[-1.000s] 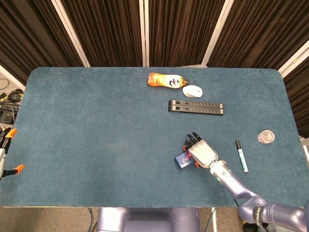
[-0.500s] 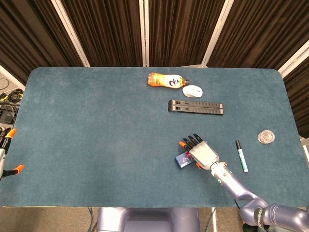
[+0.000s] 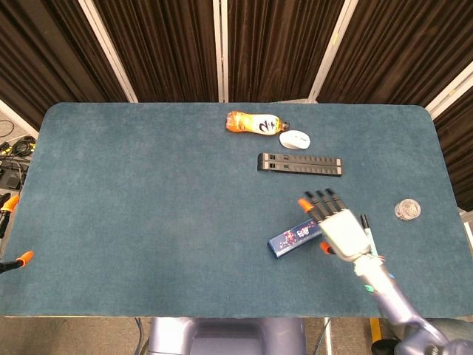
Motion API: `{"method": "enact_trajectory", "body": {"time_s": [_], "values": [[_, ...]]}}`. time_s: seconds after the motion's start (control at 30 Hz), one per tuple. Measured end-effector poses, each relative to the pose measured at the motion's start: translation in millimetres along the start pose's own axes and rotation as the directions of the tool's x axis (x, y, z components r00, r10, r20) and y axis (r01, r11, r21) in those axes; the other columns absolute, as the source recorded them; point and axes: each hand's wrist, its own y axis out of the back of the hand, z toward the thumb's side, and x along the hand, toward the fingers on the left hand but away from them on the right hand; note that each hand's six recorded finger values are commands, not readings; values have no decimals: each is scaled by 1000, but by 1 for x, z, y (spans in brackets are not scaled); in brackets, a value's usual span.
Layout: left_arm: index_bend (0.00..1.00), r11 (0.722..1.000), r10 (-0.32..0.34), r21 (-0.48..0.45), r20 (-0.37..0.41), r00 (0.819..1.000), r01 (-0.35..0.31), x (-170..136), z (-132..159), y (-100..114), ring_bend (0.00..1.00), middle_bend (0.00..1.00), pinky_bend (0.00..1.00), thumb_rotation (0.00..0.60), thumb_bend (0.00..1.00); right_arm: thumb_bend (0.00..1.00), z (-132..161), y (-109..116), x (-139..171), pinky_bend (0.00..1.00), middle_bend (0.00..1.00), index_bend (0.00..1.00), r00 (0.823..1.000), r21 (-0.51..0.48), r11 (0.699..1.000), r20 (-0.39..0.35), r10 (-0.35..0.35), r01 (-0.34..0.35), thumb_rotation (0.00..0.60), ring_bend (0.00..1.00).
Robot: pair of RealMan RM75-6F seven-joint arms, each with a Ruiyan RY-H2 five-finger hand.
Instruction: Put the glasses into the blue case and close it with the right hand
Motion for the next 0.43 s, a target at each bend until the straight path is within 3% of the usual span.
{"method": "enact_trajectory", "body": {"time_s": [0.2,0.43], "values": [[0,1000,20,-22,25,999,-20,-2,1,4,0,0,0,600,0,0,-38,13,42,0,0,0,988,-121,986,119,-102,117,600,0],[0,999,31,-31,36,999,-30,-6,-3,6,0,0,0,600,0,0,-62,3,76,0,0,0,971,-135,982,220,-97,129,600,0]]}}
